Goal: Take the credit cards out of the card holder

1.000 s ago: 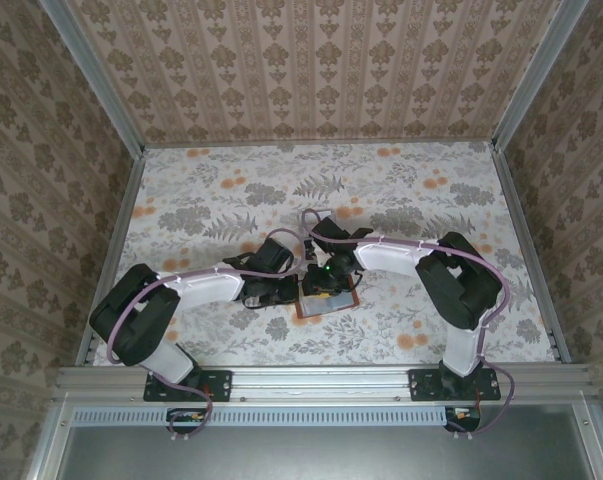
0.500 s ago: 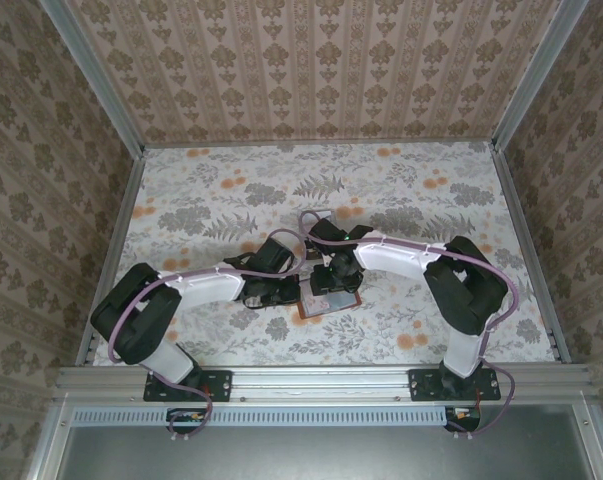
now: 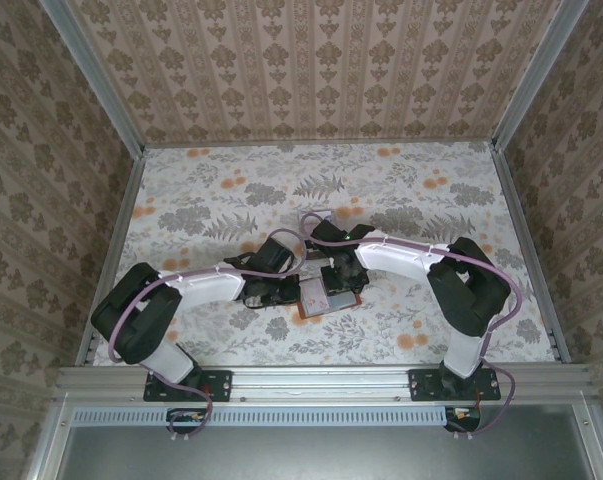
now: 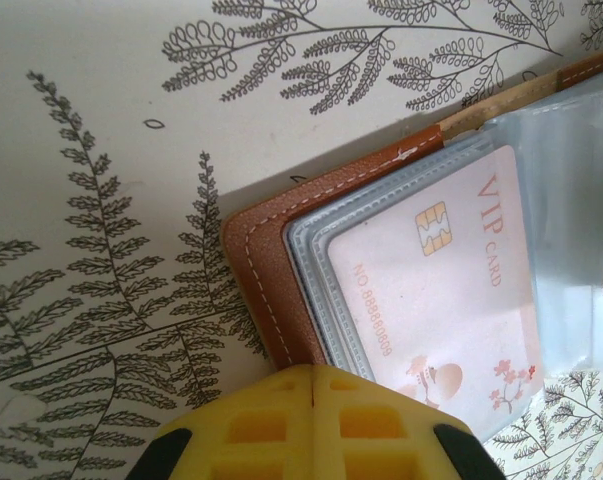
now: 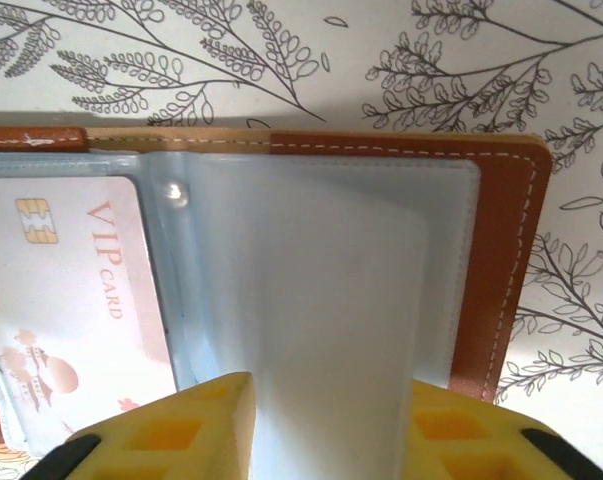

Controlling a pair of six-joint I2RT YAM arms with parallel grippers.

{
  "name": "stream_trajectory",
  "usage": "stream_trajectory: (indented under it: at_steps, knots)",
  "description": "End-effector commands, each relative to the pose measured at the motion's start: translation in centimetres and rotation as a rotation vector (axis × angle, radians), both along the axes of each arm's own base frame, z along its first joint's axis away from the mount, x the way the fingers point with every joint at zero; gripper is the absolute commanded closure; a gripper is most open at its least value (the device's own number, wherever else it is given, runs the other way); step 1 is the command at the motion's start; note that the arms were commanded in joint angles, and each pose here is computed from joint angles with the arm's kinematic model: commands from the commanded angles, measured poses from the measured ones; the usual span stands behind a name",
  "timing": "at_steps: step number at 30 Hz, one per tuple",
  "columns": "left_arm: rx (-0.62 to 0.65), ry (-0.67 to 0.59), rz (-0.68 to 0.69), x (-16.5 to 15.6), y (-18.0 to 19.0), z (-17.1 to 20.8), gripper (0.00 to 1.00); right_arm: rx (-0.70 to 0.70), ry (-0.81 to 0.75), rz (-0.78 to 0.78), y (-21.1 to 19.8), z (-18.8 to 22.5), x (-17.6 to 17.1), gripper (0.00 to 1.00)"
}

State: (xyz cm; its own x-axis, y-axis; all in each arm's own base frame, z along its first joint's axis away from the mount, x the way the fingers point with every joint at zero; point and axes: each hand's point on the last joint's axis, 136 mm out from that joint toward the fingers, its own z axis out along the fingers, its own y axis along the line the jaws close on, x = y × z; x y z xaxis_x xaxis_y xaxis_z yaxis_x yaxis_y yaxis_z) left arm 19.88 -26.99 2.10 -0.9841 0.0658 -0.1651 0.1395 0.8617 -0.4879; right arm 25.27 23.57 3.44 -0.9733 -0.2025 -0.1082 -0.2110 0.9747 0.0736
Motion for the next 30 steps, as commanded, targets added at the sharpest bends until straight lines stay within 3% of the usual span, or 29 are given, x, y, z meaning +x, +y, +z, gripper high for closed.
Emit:
stream_trajectory:
  at_steps: [1, 5, 13, 17, 24, 30]
  knots:
    - [0.08, 0.074, -0.002, -1.3, 1.5, -2.0, 1.0, -0.02, -0.031, 0.012, -0.6, 1.4, 0.3, 0.75]
    - [0.088, 0.076, -0.011, -1.2, 1.3, -2.1, 1.0, -0.024, -0.018, 0.012, -0.9, 1.1, -0.1, 0.87]
    - [0.112, 0.074, -0.026, -0.9, 1.3, -2.0, 1.0, -0.026, -0.009, -0.008, -1.8, 0.8, -1.0, 0.9]
    - [0.12, 0.076, -0.036, -0.8, 1.3, -2.0, 1.0, -0.05, -0.006, -0.017, -2.5, 0.2, -1.4, 0.87]
    - [0.132, 0.078, -0.042, -0.8, 1.4, -2.0, 1.0, -0.159, -0.041, -0.03, -4.9, 0.1, -1.2, 0.7]
    - [0.129, 0.076, -0.043, -0.8, 1.3, -1.8, 1.0, -0.232, -0.051, -0.03, -6.8, 0.3, -1.1, 0.69]
